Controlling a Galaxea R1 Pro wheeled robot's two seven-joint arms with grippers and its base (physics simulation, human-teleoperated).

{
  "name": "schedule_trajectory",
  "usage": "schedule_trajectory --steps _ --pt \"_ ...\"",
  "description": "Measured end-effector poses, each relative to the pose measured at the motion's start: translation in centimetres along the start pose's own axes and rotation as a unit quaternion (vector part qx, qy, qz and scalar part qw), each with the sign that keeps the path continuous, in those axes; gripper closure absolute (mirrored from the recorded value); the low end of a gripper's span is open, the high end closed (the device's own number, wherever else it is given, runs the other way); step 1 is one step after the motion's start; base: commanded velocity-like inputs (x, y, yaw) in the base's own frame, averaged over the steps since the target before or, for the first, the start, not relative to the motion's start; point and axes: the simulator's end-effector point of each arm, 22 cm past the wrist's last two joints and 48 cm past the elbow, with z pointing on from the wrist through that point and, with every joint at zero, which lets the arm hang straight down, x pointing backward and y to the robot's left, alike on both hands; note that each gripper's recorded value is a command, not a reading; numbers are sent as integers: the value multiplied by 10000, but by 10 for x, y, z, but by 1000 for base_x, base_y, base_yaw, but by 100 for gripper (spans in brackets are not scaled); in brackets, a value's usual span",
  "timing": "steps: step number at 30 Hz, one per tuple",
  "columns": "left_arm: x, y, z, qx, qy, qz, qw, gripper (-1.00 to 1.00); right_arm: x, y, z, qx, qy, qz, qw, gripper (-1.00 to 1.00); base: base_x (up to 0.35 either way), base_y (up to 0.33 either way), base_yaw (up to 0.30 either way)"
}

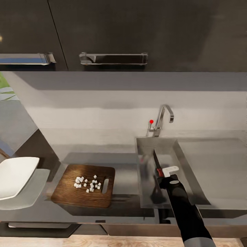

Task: In the kitchen, take the Vidalia onion out of the sink, dice it on the chopping board with the paring knife, put the diced onion into the bowl on the countertop, then place both the paring knife and the chopping board into the sink.

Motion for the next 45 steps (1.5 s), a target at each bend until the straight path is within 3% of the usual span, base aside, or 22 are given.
schedule_trajectory --steps 10,11,22,26,29,31,36,45 --pt "-1 0 0 0 -8 3 10000 -100 23 14 11 -138 207 -82 9997 100 0 -4 0" --pt "-1 0 0 0 -8 3 10000 -100 24 14 12 -142 204 -87 9997 -100 0 0 0" --pt "0 0 0 0 -2 -2 10000 -100 15 9 9 -84 92 -83 9999 -100 0 0 0" --pt "0 0 0 -1 -1 -4 10000 -100 -15 -4 -4 62 -262 8 9996 -100 0 0 0" --pt "0 0 0 -1 -2 -4 10000 -100 -61 -20 -30 201 -804 218 9963 -100 0 0 0" --pt "0 0 0 -1 -1 -4 10000 -100 -77 -25 -43 197 -978 379 9943 -100 0 0 0" --pt "-1 0 0 -1 -6 -4 10000 -100 -85 -15 -56 -123 -925 786 9925 -100 0 0 0" --pt "-2 1 0 -5 -12 0 10000 -100 -85 -12 -57 -228 -868 885 9920 -100 -212 0 0"
